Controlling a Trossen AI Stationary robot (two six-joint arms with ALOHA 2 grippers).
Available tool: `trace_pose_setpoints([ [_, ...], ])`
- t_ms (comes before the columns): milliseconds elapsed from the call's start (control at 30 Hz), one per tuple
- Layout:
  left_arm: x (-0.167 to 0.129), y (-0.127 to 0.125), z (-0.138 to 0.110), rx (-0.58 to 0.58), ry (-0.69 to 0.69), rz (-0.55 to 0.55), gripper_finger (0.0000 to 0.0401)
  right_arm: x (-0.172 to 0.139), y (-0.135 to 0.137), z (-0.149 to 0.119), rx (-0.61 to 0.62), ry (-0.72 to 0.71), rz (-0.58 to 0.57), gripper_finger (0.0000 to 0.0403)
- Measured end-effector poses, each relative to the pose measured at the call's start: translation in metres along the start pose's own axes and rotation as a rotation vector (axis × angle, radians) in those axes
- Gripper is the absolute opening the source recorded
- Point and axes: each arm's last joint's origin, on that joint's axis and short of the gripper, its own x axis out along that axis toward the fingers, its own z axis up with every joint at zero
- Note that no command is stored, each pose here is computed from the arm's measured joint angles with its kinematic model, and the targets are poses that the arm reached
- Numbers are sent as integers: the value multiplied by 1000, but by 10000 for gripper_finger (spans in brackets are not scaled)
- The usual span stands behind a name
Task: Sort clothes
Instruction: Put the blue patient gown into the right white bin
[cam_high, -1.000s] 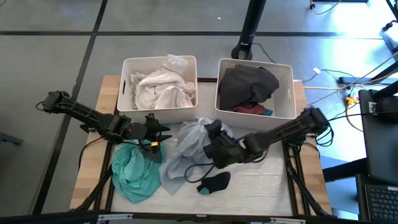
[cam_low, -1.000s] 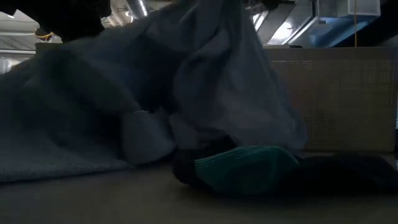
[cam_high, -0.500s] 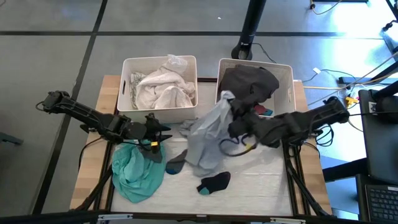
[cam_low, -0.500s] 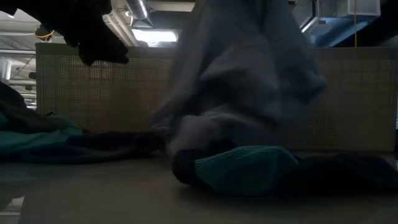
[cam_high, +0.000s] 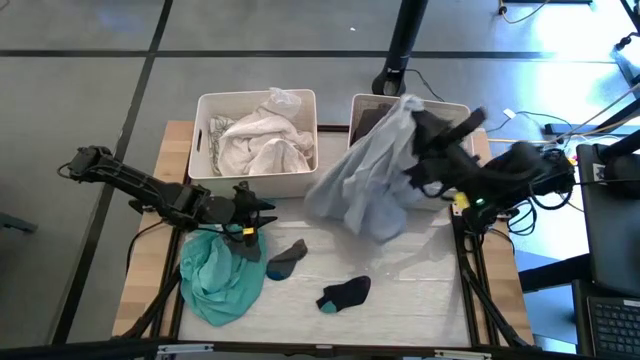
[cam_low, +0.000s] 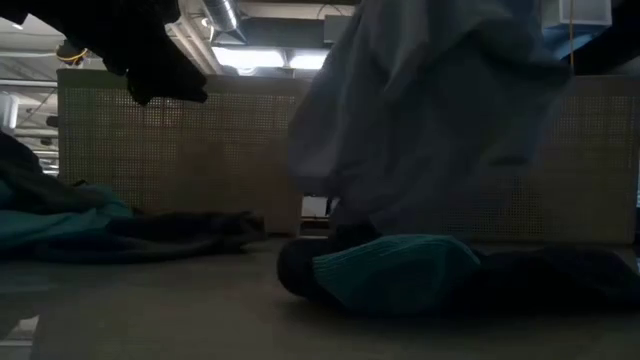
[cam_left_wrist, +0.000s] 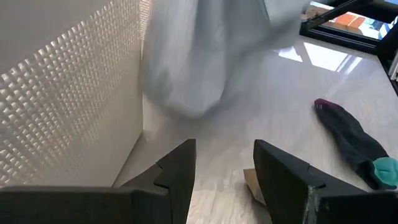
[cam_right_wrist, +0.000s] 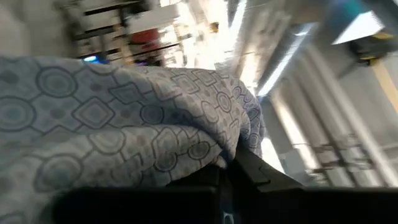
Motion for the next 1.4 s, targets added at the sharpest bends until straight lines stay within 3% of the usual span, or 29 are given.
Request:
trace_pose_setpoints([
  [300, 0, 0, 0, -1, -5, 4, 153, -4, -52, -26, -73, -53, -390, 14],
  [533, 0, 0, 1, 19, -18, 13, 153, 4, -100, -55, -24, 32, -511, 14],
  [867, 0, 1, 2, 48, -39, 62, 153, 14, -125, -90, 13, 310, -424, 14],
  [1133, 0, 1, 7, 76, -99, 97, 153, 27, -120, -96, -25, 396, -421, 15],
  [1400, -1, -2, 14, 86, -158, 79, 153, 59, -93, -101, -176, 494, -282, 15],
])
